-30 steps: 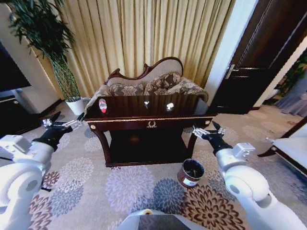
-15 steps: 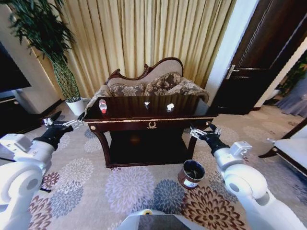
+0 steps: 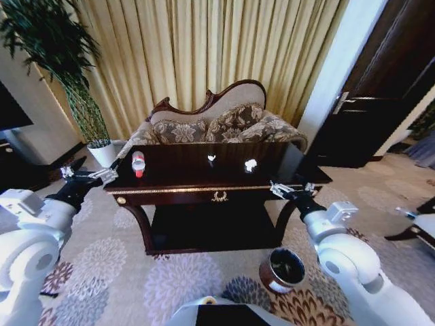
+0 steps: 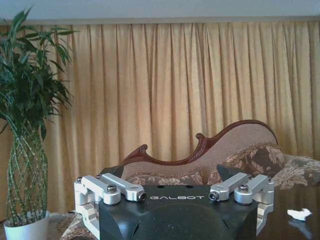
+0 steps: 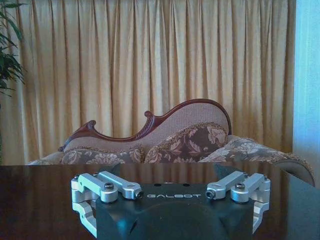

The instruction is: Move to the front of the table and place the trash on the table into the trash bin.

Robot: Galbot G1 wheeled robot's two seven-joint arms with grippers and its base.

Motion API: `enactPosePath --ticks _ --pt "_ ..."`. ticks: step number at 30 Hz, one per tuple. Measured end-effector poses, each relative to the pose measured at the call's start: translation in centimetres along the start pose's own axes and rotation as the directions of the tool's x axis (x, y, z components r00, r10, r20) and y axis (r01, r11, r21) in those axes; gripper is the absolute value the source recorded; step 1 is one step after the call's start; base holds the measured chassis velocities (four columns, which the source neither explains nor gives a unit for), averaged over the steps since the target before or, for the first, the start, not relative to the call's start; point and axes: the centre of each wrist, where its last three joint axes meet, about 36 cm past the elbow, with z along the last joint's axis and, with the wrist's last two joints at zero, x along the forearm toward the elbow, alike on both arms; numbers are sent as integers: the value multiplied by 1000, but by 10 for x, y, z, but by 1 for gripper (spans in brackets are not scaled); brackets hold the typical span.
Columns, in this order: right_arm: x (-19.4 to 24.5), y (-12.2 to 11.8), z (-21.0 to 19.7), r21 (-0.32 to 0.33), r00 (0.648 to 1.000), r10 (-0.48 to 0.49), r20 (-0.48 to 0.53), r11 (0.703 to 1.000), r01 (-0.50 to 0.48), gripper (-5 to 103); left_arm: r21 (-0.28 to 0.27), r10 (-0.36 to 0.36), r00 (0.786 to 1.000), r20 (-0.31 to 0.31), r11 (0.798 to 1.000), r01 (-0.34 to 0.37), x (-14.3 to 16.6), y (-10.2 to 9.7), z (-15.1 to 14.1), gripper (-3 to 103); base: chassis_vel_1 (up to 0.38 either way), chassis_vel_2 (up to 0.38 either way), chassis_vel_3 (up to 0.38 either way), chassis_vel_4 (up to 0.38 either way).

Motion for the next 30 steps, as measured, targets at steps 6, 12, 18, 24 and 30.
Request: enactPosePath --ticks 6,12,18,24,30 --pt "1 3 3 18 1000 -2 -25 1000 2 100 2 0 1000 -4 1000 0 2 -1 1 100 -97 101 93 -93" --pt "-8 1 4 27 999 -10 -50 1000 11 100 -1 -4 1000 -7 1000 4 5 -1 1 100 0 0 0 0" --pt "-35 -9 -6 43 995 -26 -98 999 31 100 3 -11 1000 -11 1000 11 9 -1 2 100 0 0 0 0" --pt "-73 -27 -19 95 991 -23 -134 995 36 100 20 -22 1000 2 1000 22 13 -3 1 100 0 0 0 0" --pt "-102 -30 -17 53 974 -28 -225 998 41 100 34 -33 999 -2 999 33 16 -4 4 100 0 0 0 0"
